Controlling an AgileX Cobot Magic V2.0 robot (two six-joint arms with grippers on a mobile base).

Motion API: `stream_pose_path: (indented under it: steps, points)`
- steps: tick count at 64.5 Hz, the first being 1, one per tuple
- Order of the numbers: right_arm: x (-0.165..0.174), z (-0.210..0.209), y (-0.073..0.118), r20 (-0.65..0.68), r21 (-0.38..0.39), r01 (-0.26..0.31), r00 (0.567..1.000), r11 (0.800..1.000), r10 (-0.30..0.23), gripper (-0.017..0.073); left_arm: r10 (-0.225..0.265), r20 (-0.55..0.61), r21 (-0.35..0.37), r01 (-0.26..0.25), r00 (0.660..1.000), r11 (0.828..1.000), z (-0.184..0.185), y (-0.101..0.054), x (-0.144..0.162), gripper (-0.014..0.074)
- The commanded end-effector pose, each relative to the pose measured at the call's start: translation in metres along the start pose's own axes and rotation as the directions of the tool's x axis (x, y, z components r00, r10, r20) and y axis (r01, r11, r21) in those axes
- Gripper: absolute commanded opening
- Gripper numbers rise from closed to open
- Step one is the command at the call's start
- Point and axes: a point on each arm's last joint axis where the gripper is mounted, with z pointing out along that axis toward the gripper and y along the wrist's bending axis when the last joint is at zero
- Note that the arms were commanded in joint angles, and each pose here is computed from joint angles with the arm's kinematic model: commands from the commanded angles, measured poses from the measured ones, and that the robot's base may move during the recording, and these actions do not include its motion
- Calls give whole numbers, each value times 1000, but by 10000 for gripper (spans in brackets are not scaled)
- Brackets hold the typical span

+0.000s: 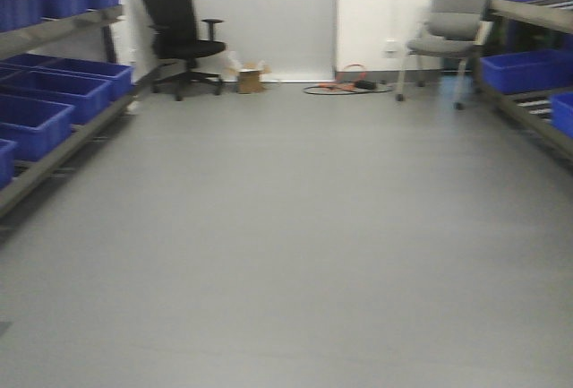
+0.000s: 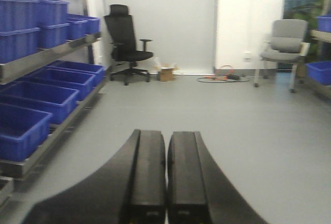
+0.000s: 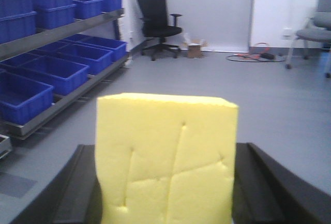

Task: Place yellow foam block on left shelf second layer
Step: 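Turn the base and drive toward the shelf of blue bins, then stop the base facing the shelf in front of the blue bins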

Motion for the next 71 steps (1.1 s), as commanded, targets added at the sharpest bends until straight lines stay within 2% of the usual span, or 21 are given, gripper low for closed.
stream_pose_path:
  steps: [1, 71]
  points:
    - [-18, 0, 1, 111, -2, 16, 994, 1000, -16, 469, -10, 73, 11, 9, 997, 1000, -1, 0, 1, 124]
    - [-18, 0, 1, 111, -2, 16, 994, 1000, -16, 469, -10, 73, 11, 9, 997, 1000, -1, 0, 1, 124]
